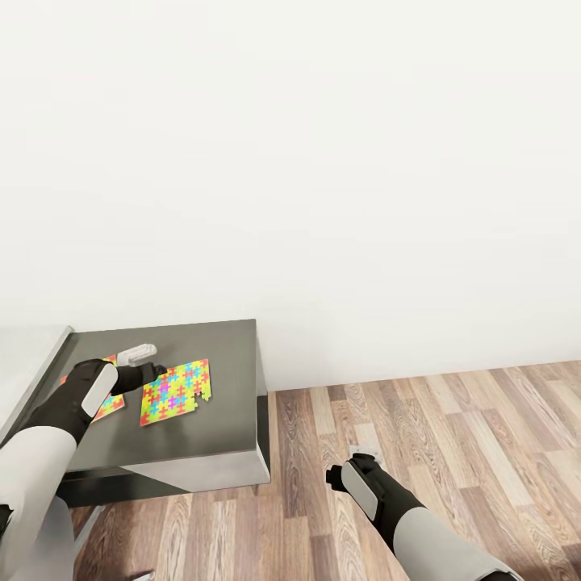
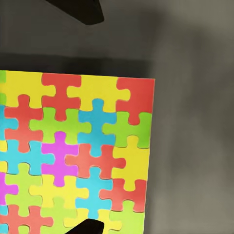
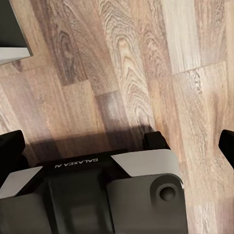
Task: Put all the toys in the child's room - the three board games (two on the bed and one on the table), the two jigsaw puzzles on the table, and the tennis ball on the table - inside the toy box on the table in the child's room.
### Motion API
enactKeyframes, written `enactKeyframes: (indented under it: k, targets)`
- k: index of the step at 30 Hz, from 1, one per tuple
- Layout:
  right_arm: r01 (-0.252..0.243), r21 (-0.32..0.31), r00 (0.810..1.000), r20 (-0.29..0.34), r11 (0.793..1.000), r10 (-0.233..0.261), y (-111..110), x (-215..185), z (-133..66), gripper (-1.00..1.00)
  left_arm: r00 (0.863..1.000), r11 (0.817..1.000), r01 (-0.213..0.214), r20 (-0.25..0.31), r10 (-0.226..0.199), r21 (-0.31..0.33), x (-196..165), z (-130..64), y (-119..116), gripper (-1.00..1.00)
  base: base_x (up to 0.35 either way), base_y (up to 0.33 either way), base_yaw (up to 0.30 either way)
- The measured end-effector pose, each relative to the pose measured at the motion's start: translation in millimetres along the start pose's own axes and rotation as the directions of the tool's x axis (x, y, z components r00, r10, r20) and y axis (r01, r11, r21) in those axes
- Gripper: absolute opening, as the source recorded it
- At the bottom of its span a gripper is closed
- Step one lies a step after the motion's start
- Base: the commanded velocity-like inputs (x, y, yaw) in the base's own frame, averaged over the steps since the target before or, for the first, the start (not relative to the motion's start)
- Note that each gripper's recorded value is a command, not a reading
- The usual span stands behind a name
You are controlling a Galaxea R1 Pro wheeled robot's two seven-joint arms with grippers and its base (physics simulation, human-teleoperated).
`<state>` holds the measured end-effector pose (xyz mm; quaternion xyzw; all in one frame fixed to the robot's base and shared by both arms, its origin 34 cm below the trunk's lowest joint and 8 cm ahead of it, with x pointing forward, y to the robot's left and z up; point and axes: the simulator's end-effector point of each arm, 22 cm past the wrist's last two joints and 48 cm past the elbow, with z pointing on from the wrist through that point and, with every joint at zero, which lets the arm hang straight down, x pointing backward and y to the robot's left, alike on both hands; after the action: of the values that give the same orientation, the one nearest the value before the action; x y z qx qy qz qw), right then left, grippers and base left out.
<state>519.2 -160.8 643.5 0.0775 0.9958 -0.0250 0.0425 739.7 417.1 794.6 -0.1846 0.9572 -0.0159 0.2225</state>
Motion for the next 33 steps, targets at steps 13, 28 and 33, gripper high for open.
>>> enactKeyframes:
  k: [13,28,33]
  targets:
    - [0.0,-0.001,1.0,-0.003,1.0,0.0,0,1,0.5,1.0,1.0,1.0,0.009,-0.011,-0.009,0.011,4,1.7,-2,1.0,0.0,0.0,0.0]
    - [0.002,0.001,1.0,-0.022,1.0,-0.002,0,8,6.7,1.0,1.0,1.0,0.012,-0.027,-0.012,0.01,11,9.6,0,1.0,0.0,0.0,0.0]
    - [0.003,0.0,1.0,-0.022,1.0,-0.003,1,9,7.0,1.0,1.0,1.0,0.012,-0.028,-0.012,0.01,12,10.3,0,1.0,0.0,0.0,0.0]
